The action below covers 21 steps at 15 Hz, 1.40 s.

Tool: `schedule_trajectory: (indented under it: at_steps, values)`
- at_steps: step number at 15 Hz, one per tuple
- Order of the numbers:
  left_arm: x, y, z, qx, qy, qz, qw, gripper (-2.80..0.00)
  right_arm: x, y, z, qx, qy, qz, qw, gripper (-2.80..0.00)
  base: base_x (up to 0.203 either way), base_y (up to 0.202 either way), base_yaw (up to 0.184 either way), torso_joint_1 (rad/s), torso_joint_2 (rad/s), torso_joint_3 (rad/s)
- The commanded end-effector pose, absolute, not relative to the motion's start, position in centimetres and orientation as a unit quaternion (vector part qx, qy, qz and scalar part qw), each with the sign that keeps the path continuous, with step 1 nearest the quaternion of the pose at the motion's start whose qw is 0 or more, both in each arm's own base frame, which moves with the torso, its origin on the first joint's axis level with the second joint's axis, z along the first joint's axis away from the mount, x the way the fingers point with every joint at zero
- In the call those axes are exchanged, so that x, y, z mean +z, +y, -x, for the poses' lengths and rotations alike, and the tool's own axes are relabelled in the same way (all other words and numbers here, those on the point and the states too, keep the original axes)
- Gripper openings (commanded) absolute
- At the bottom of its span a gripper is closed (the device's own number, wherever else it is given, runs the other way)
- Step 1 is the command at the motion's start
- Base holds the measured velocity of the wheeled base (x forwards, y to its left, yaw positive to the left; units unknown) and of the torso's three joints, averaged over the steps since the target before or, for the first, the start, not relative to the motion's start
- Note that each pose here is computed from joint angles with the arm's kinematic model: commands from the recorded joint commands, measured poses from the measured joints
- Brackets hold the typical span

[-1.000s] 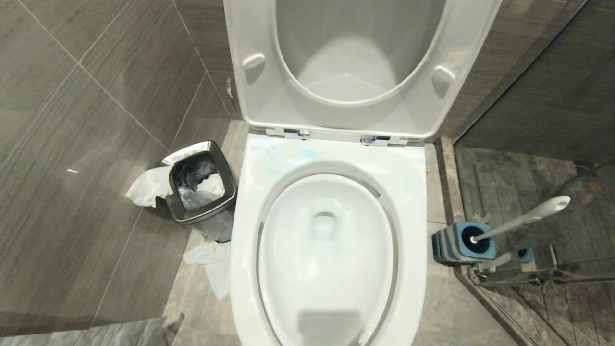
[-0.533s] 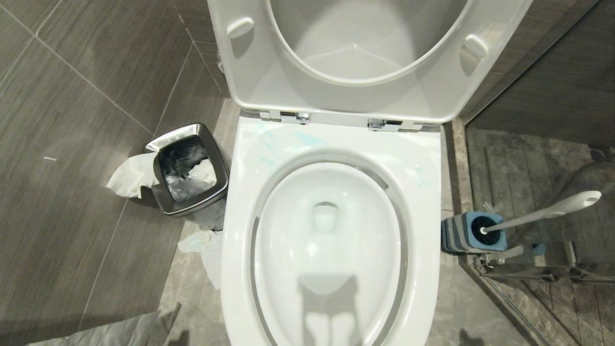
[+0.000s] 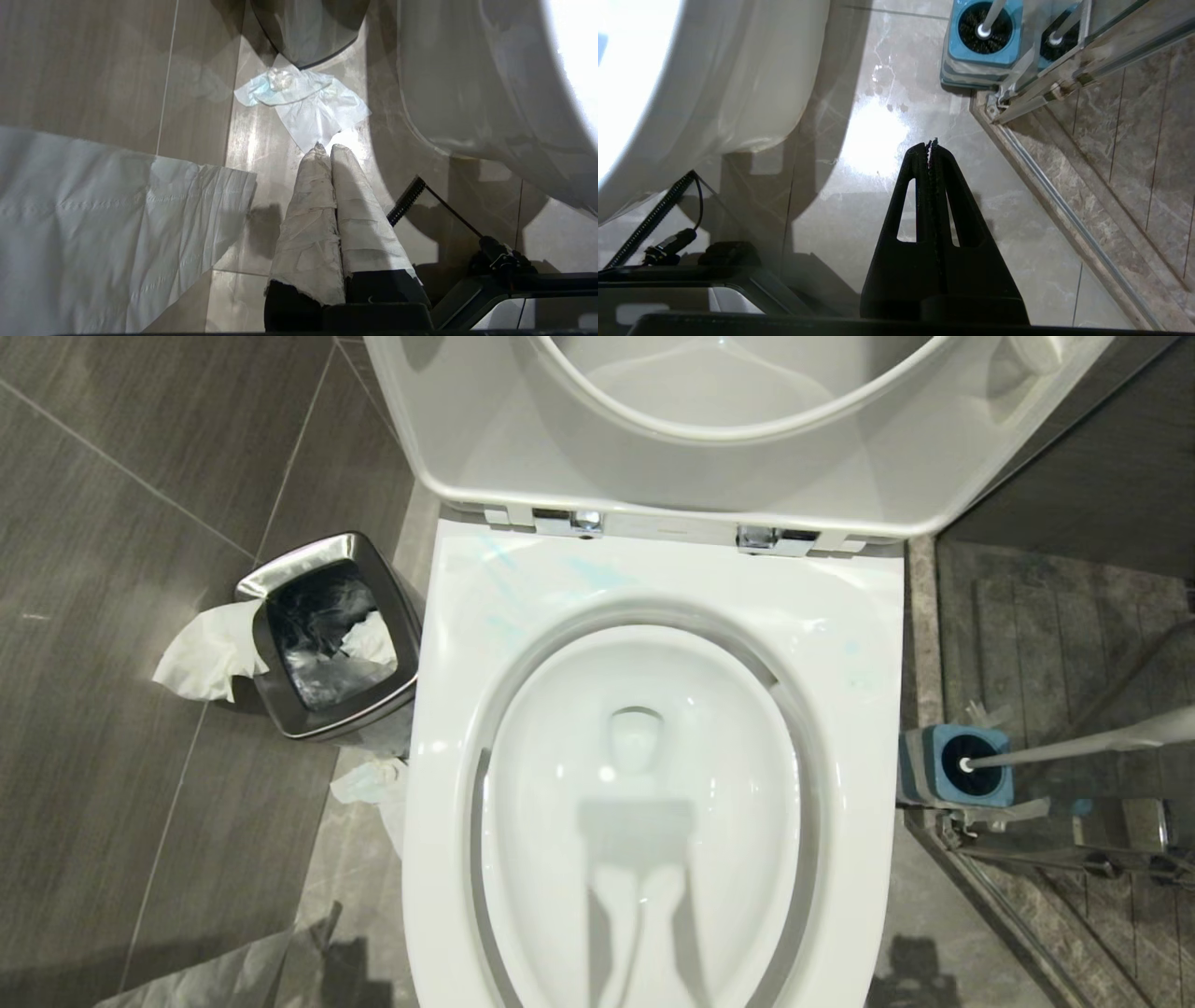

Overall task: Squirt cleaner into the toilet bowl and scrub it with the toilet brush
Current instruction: Pour in the cleaning agent

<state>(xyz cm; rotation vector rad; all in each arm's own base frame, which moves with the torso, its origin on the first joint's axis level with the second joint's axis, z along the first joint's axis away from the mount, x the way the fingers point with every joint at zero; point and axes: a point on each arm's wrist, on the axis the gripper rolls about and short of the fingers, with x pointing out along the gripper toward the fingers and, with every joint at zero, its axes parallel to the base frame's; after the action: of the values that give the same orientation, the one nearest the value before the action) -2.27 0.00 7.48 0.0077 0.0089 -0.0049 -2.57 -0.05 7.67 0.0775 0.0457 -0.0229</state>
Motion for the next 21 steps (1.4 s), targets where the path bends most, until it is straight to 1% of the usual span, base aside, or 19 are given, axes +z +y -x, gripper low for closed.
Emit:
schedule_trajectory:
  at_steps: [1,7,11,12,14,16,18,21]
  values:
    - [7.4,0.0,2.2,-0.002,0.006,-0.004,1.0,-2.8,7.7,0.0,2.6,-0.012,0.023,-0.039,0.999,-2.8,0.0,0.0,0.0,0.004,0.01,-0.2]
    - [7.4,0.0,2.2,-0.002,0.006,-0.004,1.0,-2.8,7.7,0.0,2.6,-0.012,0.023,-0.039,0.999,-2.8,0.0,0.0,0.0,0.003,0.0,-0.196]
    - [7.4,0.0,2.2,-0.002,0.006,-0.002,1.0,-2.8,7.8,-0.1,2.7,-0.013,0.028,-0.037,0.999,-2.8,0.0,0.0,0.0,0.004,0.0,-0.046]
    - [7.4,0.0,2.2,-0.002,0.006,-0.002,1.0,-2.8,7.7,-0.1,2.8,-0.017,0.047,-0.035,0.998,-2.8,0.0,0.0,0.0,0.0,0.0,0.0]
    - [7.4,0.0,2.2,-0.002,0.006,-0.002,1.0,-2.8,9.3,-0.1,3.8,-0.021,0.075,-0.033,0.996,-2.8,0.0,0.0,0.0,0.0,0.0,0.0]
    - [7.4,0.0,2.2,-0.002,0.006,-0.002,1.0,-2.8,11.5,-0.1,4.9,-0.023,0.126,-0.033,0.991,-2.8,0.0,0.0,0.0,0.0,0.0,0.0]
    - [7.4,0.0,2.2,-0.002,0.006,-0.002,1.0,-2.8,13.7,-0.1,4.2,-0.024,0.172,-0.033,0.984,-2.8,0.0,0.0,0.0,0.0,0.0,0.0]
    - [7.4,0.0,2.2,-0.002,0.006,-0.002,1.0,-2.8,17.0,-0.1,1.6,-0.023,0.235,-0.033,0.971,-2.8,0.0,0.0,0.0,0.0,0.0,0.0]
